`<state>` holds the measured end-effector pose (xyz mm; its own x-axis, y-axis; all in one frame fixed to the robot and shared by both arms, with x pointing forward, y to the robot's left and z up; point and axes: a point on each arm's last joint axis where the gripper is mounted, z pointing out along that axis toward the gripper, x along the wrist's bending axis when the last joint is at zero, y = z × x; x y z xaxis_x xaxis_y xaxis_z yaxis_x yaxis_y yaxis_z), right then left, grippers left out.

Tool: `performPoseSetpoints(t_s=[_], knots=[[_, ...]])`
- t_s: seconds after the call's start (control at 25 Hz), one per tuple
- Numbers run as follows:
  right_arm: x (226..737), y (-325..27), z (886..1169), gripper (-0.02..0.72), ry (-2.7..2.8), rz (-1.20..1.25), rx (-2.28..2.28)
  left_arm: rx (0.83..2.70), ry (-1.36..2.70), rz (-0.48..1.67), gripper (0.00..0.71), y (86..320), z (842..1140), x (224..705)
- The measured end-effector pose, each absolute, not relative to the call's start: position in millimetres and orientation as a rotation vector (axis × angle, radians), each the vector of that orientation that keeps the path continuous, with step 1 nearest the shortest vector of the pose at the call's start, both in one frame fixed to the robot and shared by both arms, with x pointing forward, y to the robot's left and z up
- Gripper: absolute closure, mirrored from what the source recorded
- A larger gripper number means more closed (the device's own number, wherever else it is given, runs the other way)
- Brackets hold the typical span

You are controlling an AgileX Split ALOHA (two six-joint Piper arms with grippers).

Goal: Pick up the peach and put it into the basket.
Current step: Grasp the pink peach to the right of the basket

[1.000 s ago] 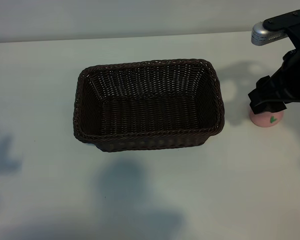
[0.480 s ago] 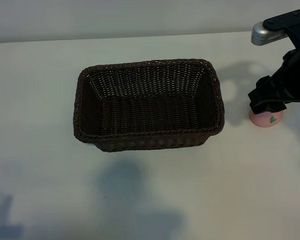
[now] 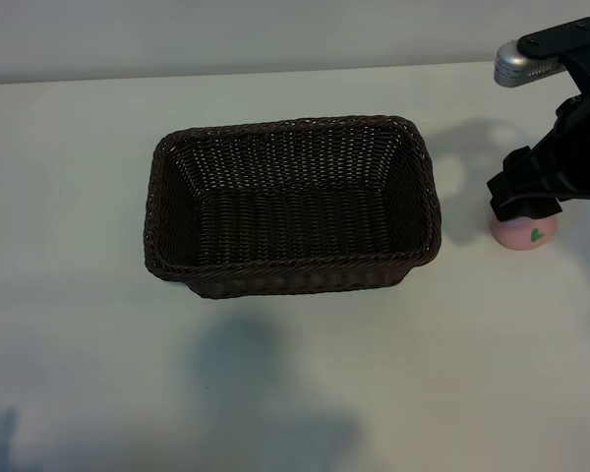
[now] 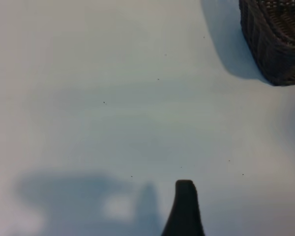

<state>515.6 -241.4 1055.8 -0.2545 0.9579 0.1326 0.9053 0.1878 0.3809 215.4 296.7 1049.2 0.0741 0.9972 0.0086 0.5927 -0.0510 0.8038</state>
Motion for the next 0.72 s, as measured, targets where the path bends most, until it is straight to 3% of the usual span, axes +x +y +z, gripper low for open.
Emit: performPoseSetpoints(t_s=[0.72], knots=[[522.3,-245.1,1057.7,0.108,2.233,0.598,1.787,1.714,1.611,0.780,0.117,296.2,1043.9,217.7]])
